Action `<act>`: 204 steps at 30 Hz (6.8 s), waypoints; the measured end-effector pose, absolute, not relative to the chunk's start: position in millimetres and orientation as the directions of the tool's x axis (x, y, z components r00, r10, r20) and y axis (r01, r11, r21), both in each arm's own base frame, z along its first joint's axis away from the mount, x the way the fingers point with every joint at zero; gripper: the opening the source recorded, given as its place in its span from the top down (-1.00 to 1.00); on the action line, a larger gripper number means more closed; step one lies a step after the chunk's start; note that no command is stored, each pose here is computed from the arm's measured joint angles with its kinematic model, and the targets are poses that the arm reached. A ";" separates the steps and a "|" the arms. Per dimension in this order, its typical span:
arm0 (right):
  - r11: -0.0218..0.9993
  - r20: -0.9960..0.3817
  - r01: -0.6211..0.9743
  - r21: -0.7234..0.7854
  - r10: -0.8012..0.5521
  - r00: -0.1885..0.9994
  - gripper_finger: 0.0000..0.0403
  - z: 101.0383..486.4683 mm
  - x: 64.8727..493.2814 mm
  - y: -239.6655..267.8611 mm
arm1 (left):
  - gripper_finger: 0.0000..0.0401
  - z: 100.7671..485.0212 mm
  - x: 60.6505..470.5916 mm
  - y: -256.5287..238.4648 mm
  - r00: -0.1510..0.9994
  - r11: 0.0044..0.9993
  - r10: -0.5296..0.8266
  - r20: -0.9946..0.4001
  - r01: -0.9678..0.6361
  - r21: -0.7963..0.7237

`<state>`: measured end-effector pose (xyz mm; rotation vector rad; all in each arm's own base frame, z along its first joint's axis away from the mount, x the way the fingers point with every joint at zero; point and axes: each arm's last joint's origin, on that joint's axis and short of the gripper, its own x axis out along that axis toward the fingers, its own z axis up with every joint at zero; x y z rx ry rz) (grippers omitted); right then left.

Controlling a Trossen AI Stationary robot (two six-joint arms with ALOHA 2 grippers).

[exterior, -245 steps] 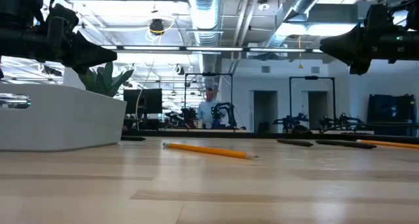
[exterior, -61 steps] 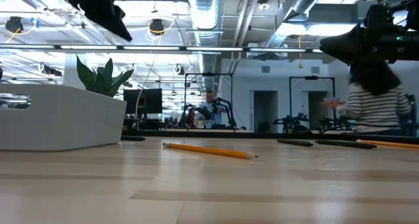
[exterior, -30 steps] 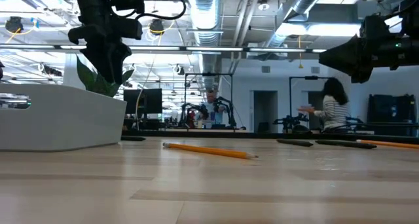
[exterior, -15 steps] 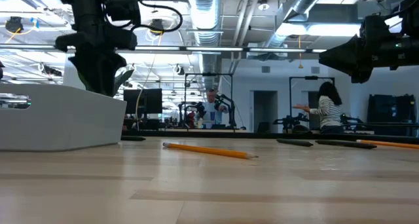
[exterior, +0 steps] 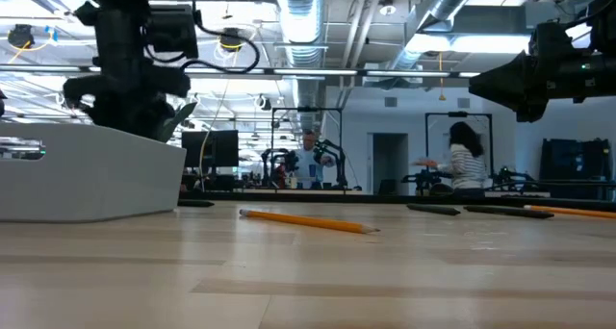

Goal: Sort pens & pencils
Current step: Move the left gray bin to the bottom right of the table

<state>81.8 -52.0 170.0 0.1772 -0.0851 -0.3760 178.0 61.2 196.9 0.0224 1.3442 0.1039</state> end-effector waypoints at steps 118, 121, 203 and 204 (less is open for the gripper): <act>0.915 0.049 0.358 0.188 -0.373 0.927 0.31 170.0 81.8 -52.0 | 1.00 309.8 315.7 41.5 0.410 0.990 -0.018 -0.912 -0.117 -0.073; 0.915 0.050 0.358 0.188 -0.373 0.927 0.31 170.0 81.8 -52.0 | 1.00 313.6 321.8 31.5 0.441 0.992 -0.023 -0.897 -0.102 -0.076; 0.853 0.236 0.123 0.507 -0.274 0.932 0.31 227.2 71.9 -37.5 | 0.97 149.8 407.0 -97.8 0.174 0.973 -0.218 -0.960 -0.038 -0.228; 0.853 0.236 0.123 0.507 -0.274 0.932 0.31 227.2 71.8 -37.5 | 0.97 149.8 407.0 -97.8 0.173 0.973 -0.219 -0.960 -0.037 -0.229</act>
